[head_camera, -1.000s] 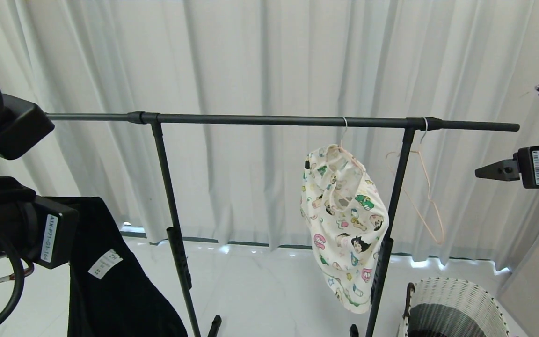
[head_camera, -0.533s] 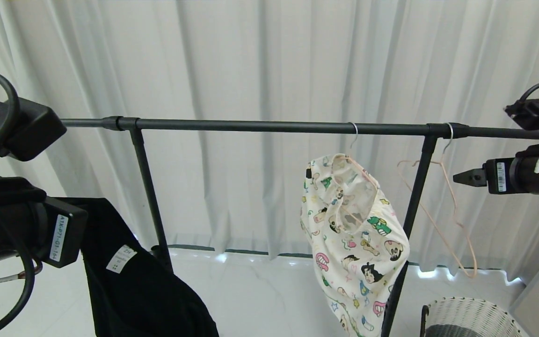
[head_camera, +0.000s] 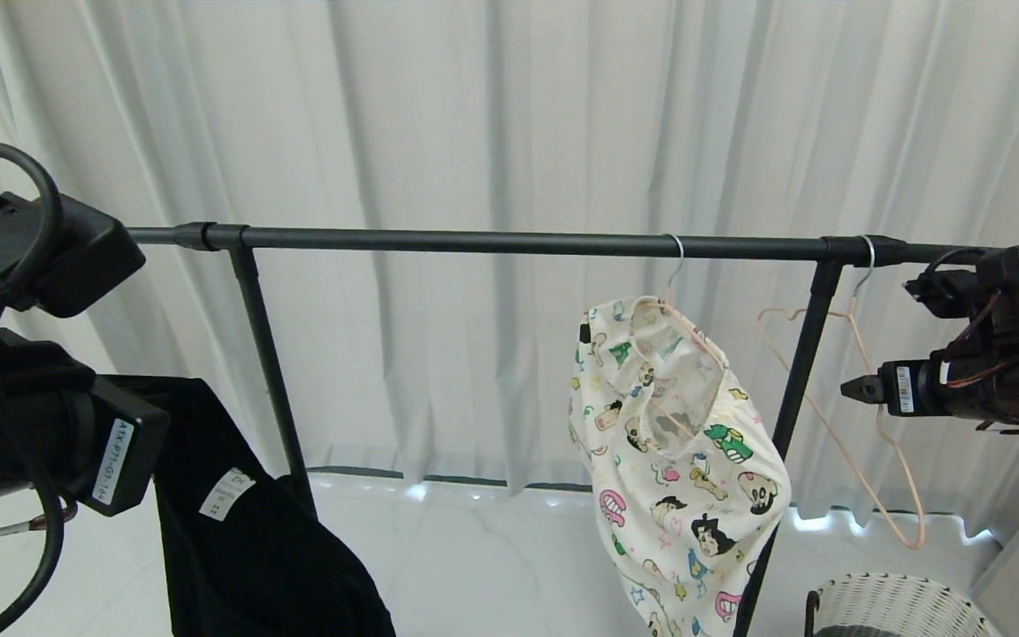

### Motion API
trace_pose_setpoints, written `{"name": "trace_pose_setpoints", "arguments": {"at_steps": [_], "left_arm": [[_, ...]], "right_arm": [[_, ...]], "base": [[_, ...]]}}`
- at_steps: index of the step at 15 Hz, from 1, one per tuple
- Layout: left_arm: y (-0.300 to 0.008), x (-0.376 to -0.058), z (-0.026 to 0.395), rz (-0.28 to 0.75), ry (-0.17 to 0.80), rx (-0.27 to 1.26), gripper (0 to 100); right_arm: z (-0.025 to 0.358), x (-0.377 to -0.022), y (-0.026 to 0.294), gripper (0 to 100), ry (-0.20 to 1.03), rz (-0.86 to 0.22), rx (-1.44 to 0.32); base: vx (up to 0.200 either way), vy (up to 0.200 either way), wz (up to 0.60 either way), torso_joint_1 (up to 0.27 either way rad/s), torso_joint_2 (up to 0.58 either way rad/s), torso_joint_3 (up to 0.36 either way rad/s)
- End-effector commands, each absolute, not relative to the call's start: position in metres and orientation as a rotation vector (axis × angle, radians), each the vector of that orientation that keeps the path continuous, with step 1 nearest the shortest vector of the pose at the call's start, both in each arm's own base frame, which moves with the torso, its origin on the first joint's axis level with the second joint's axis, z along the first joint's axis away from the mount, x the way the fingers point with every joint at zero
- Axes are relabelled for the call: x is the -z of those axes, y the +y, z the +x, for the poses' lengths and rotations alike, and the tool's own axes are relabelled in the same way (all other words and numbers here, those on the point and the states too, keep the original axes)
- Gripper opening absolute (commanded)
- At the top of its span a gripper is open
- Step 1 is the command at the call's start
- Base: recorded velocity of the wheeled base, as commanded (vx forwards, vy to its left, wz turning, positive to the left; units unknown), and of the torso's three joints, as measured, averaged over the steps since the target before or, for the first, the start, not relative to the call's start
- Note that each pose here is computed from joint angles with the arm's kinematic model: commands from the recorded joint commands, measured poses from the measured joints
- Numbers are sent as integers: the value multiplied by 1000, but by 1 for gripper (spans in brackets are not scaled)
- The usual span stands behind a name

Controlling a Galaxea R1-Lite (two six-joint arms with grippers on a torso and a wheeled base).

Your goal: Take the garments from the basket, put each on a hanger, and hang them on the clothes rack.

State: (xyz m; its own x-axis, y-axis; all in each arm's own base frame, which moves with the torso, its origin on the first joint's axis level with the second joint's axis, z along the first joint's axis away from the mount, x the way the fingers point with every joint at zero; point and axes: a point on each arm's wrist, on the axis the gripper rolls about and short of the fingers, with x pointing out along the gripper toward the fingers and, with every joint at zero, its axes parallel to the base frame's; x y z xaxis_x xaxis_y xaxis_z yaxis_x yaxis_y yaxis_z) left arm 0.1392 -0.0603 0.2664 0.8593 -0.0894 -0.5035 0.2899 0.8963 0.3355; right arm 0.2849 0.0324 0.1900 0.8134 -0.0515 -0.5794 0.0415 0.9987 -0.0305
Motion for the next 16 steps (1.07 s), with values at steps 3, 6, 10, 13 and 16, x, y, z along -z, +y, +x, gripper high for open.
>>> {"name": "trace_pose_setpoints", "arguments": {"at_steps": [3, 6, 10, 13, 16], "left_arm": [[-61, -266, 139, 419, 502, 206, 0], [-61, -265, 140, 420, 504, 207, 0], [-61, -264, 141, 423, 510, 207, 0], [-61, -264, 141, 423, 510, 207, 0], [-61, -265, 140, 422, 509, 207, 0]], "right_arm": [[308, -159, 35, 100, 655, -14, 28], [308, -154, 39, 100, 665, -13, 15], [309, -154, 40, 100, 669, 5, -33], [309, -154, 40, 100, 669, 6, -35], [309, -154, 39, 0, 668, 4, -31]], "base": [[0, 0, 0, 0, 0, 0], [0, 0, 0, 0, 0, 0], [0, 0, 0, 0, 0, 0], [0, 0, 0, 0, 0, 0], [0, 0, 0, 0, 0, 0]]}}
